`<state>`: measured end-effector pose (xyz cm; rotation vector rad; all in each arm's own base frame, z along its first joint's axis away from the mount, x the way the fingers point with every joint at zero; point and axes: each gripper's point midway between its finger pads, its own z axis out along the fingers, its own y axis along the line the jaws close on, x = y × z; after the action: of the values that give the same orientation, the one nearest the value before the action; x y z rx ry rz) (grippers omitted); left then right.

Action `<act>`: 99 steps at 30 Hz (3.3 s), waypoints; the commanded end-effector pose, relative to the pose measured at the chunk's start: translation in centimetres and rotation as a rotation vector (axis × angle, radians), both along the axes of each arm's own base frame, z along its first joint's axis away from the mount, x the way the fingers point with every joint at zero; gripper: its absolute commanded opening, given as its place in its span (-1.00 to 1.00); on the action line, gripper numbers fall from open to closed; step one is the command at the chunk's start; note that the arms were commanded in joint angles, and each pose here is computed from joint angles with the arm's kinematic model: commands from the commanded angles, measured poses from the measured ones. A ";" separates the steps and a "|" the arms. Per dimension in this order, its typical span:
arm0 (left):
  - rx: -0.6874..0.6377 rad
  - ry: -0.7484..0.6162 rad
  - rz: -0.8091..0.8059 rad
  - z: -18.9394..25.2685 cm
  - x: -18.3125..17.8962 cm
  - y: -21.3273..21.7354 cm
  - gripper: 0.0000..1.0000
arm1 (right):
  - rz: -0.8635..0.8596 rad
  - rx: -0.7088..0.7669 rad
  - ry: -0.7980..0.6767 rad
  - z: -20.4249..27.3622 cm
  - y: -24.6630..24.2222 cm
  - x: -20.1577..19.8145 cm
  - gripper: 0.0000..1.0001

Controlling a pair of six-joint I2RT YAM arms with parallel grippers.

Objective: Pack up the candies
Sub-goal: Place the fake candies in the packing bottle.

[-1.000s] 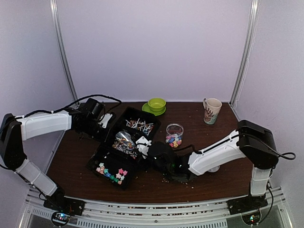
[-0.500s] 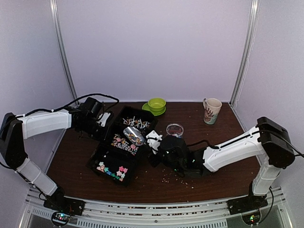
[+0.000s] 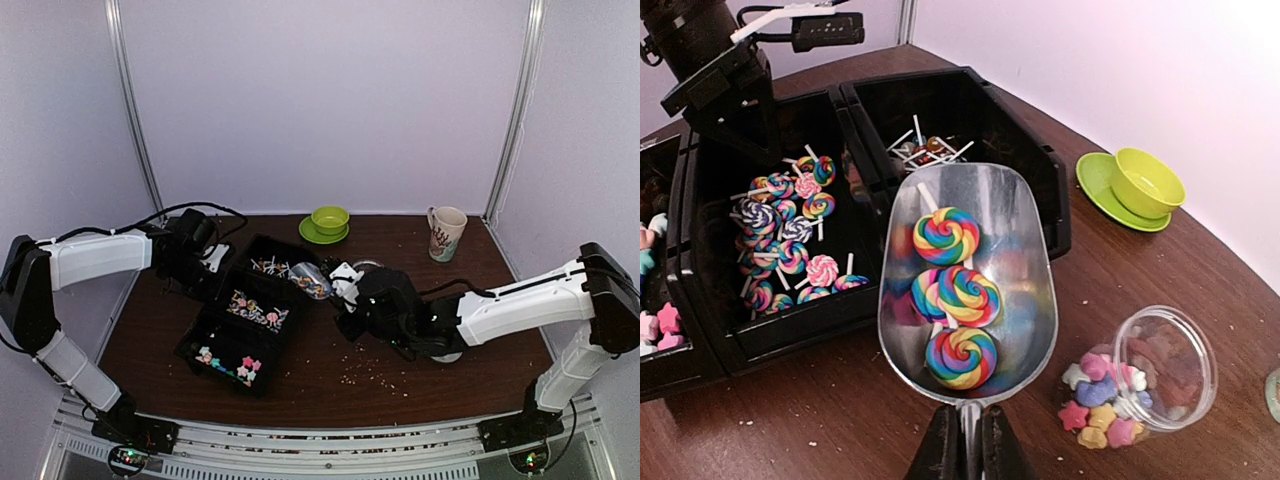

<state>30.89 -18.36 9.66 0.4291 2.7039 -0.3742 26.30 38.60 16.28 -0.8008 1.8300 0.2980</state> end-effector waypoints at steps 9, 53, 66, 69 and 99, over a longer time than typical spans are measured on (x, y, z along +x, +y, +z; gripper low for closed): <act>-0.130 -0.144 -0.025 5.0 2.7 -2.5 -1.00 | -0.183 -0.089 0.013 5.3 -8.9 1.5 -1.00; -0.145 -0.138 -0.032 5.1 2.6 -2.8 -1.00 | -0.274 -0.528 0.286 3.3 -15.2 3.9 -1.00; -0.148 -0.144 -0.031 5.4 2.7 -2.8 -1.00 | -0.238 -0.603 0.310 3.3 -14.4 3.4 -1.00; -0.148 -0.143 -0.031 5.4 2.7 -2.8 -1.00 | -0.244 -0.624 0.300 3.5 -14.4 3.3 -1.00; -0.155 -0.144 -0.034 5.5 2.6 -2.9 -1.00 | -0.198 -0.878 0.310 4.0 -13.1 3.3 -1.00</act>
<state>30.94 -18.50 10.03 0.4311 2.7034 -0.3827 29.36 25.72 19.51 -1.1738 2.3463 -0.5207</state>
